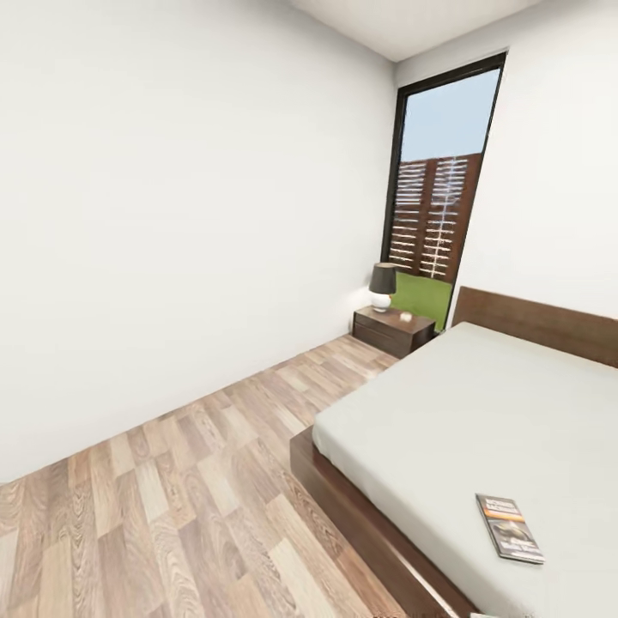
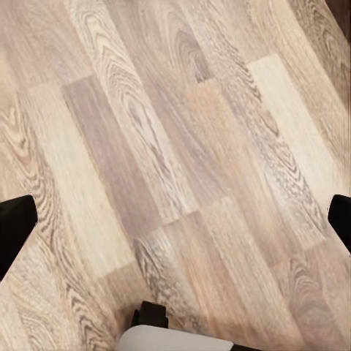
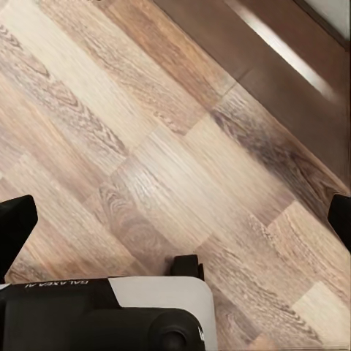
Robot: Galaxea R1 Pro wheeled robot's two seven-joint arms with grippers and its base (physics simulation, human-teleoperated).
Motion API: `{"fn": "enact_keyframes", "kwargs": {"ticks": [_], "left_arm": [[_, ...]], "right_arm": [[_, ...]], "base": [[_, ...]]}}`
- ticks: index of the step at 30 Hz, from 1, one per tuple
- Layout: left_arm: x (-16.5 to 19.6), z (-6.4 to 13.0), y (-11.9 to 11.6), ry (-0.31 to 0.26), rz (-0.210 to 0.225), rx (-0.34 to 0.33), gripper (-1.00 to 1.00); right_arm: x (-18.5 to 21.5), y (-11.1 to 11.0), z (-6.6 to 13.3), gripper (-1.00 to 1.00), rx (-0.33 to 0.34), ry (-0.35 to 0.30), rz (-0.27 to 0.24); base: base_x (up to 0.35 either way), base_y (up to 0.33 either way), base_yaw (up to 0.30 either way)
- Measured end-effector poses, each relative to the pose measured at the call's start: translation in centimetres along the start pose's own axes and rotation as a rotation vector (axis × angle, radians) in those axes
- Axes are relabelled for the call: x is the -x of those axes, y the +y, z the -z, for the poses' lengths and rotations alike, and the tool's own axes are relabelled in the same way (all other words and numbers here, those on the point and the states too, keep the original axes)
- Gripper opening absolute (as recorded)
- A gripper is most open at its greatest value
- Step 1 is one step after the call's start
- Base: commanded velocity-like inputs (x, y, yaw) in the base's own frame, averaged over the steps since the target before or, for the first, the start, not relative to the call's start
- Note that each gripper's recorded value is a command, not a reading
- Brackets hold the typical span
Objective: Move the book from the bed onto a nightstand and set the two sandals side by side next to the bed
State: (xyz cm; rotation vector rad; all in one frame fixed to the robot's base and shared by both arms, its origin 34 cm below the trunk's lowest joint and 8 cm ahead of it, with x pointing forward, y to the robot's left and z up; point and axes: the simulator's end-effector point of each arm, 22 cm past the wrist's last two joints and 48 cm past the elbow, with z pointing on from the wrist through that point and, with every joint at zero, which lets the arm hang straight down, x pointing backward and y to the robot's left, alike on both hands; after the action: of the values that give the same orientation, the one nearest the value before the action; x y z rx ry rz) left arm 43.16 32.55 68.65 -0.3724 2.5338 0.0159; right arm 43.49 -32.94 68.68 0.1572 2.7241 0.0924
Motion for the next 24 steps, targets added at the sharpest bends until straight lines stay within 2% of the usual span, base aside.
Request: {"fn": "enact_keyframes", "kwargs": {"ticks": [17,24], "left_arm": [[0.33,0.08,-0.07,-0.007,0.001,-0.002,1.00],[0.48,0.14,-0.09,-0.011,0.002,-0.003,1.00]], "right_arm": [[0.33,0.06,0.13,1.00,0.001,-0.008,0.000],[0.46,0.07,0.22,1.00,0.002,-0.012,0.001]], "base": [[0.004,0.000,-0.300],[0.233,0.052,-0.300]]}}
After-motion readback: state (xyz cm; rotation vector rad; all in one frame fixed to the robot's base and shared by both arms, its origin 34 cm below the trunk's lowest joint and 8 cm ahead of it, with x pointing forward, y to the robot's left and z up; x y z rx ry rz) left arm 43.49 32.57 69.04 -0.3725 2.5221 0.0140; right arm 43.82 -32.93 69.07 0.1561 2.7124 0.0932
